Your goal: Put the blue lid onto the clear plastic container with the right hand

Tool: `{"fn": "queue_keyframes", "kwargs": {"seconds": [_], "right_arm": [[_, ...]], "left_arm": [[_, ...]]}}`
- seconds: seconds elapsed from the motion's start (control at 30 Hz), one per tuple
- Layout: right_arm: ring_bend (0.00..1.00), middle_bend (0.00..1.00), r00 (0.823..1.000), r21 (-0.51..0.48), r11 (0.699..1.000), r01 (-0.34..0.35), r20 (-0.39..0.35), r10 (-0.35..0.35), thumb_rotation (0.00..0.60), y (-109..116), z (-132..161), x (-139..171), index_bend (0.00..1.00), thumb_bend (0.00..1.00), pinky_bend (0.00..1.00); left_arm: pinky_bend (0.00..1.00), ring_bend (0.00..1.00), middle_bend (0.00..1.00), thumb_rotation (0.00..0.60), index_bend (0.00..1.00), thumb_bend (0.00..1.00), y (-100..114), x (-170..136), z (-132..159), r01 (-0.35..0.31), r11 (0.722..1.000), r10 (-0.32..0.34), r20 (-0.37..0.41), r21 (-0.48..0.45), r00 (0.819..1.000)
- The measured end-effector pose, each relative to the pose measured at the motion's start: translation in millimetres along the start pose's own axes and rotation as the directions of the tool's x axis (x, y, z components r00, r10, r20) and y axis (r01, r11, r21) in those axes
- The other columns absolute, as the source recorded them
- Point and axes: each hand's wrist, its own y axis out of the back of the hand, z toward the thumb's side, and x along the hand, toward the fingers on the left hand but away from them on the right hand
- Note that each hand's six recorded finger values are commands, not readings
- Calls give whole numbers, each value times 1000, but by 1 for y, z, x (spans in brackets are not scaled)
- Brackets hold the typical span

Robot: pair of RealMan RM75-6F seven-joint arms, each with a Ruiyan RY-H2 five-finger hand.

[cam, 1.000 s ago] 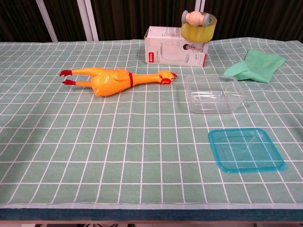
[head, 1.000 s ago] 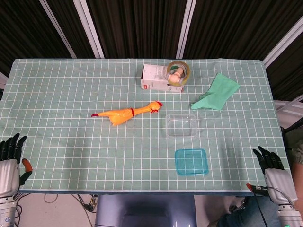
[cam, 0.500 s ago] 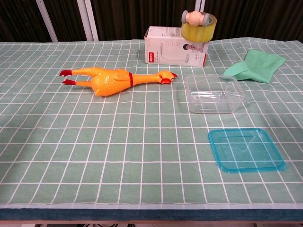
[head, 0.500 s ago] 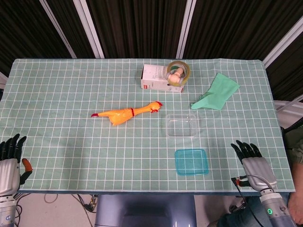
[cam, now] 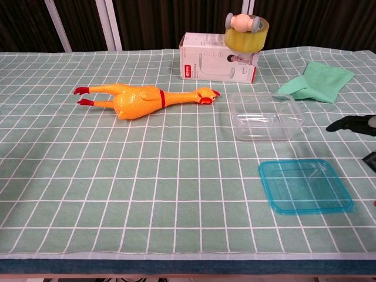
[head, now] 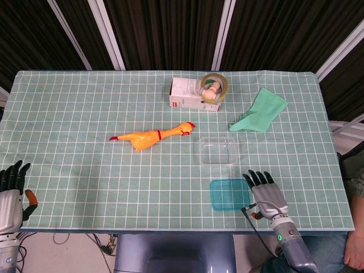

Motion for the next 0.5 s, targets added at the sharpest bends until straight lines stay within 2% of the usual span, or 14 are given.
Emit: {"fn": "queue_keyframes", "kwargs": {"seconds": [0.3,0.5], "right_arm": [[0,67,1000,4,1000,-21,-11,21,600,-9,24,-20,0,154,0],[0,138,1000,-12,1000,-25,-16,24,600,-10,33,-27,0,154,0]], "left_arm": [[0,0,0,600,97,770,-2,2,-2,7,1000,-7,-8,5,1000],[0,0,0,600,97,770,-3,2,-2,10,1000,-10,-9,7,1000]]}}
